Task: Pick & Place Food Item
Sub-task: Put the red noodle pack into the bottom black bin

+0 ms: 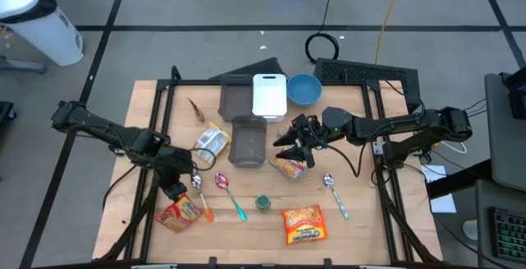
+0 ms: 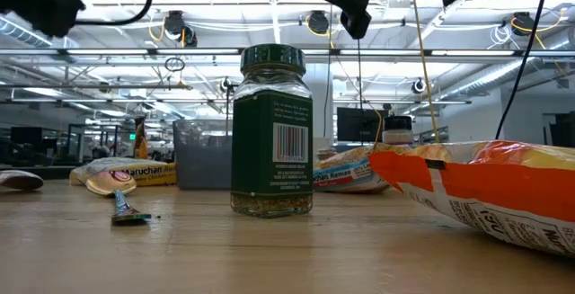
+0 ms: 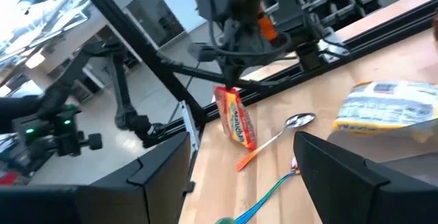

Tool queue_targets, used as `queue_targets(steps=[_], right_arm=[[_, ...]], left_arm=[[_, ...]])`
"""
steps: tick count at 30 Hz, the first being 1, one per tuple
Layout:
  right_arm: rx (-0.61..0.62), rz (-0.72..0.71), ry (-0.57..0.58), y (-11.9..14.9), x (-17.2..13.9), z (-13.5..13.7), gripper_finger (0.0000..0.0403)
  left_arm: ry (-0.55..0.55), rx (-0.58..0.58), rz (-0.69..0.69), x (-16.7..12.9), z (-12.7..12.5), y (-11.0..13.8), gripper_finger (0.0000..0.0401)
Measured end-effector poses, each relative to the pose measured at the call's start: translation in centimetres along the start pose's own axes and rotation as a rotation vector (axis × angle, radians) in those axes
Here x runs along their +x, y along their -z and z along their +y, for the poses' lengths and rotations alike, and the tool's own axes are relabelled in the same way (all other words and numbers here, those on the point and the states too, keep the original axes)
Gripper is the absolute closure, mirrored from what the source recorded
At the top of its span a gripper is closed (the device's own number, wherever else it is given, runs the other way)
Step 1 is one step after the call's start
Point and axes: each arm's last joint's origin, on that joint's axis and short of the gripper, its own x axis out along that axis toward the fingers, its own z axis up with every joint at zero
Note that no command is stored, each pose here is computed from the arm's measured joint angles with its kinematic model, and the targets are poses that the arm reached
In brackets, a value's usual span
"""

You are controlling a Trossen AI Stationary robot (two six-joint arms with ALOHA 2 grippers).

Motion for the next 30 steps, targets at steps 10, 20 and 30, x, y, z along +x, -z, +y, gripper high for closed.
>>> queue_targets(steps=[10, 20, 30], right_arm=[[-0.029, -0.038, -0.018, -0.4, 0.0, 0.2, 0.0149], [-0.058, -0.038, -0.017, -0.4, 0.0, 0.2, 0.0149], [-0.057, -0.053, -0.009, -0.7, -0.2, -0.2, 0.0149]], left_arm=[[0.008, 0.017, -0.062, -1.8, -1.5, 0.4, 0.0401], [0.049, 0.062, -0.159, -4.3, -3.8, 1.0, 0.0401], [0.097, 0.141, -0.338, -8.6, -6.6, 1.1, 0.0401]])
